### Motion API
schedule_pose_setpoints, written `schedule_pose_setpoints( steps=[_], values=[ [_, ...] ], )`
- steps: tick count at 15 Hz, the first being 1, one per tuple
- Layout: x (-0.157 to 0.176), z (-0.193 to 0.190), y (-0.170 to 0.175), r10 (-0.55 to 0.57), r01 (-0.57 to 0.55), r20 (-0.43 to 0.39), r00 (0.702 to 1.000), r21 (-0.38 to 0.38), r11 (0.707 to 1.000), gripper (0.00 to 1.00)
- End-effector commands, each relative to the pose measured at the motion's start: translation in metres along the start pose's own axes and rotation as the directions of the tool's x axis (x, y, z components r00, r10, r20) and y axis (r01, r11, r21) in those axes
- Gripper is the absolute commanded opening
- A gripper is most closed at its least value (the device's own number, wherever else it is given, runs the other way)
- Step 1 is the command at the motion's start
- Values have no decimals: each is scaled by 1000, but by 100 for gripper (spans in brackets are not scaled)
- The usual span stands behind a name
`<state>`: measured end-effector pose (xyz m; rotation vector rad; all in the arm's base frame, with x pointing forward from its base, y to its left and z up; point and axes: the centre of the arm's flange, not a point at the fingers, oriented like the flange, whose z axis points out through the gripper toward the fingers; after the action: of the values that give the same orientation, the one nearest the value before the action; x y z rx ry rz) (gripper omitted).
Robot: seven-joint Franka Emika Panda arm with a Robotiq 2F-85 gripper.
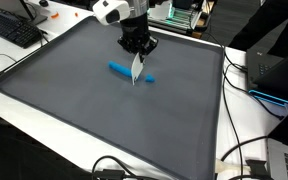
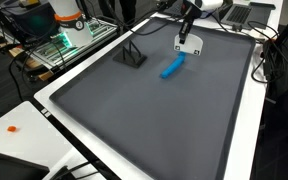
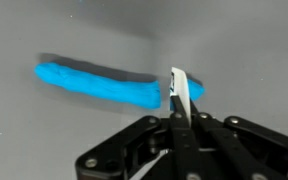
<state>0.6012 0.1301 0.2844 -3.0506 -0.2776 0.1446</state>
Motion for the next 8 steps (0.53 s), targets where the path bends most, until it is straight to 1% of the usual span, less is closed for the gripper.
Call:
schedule_pose_setpoints(
  steps=[1,8],
  values=[
    [-10,-2,15,7,-7,1,1000,-20,1000,1],
    [-9,10,26,16,-15,21,1000,-38,999,1]
  ],
)
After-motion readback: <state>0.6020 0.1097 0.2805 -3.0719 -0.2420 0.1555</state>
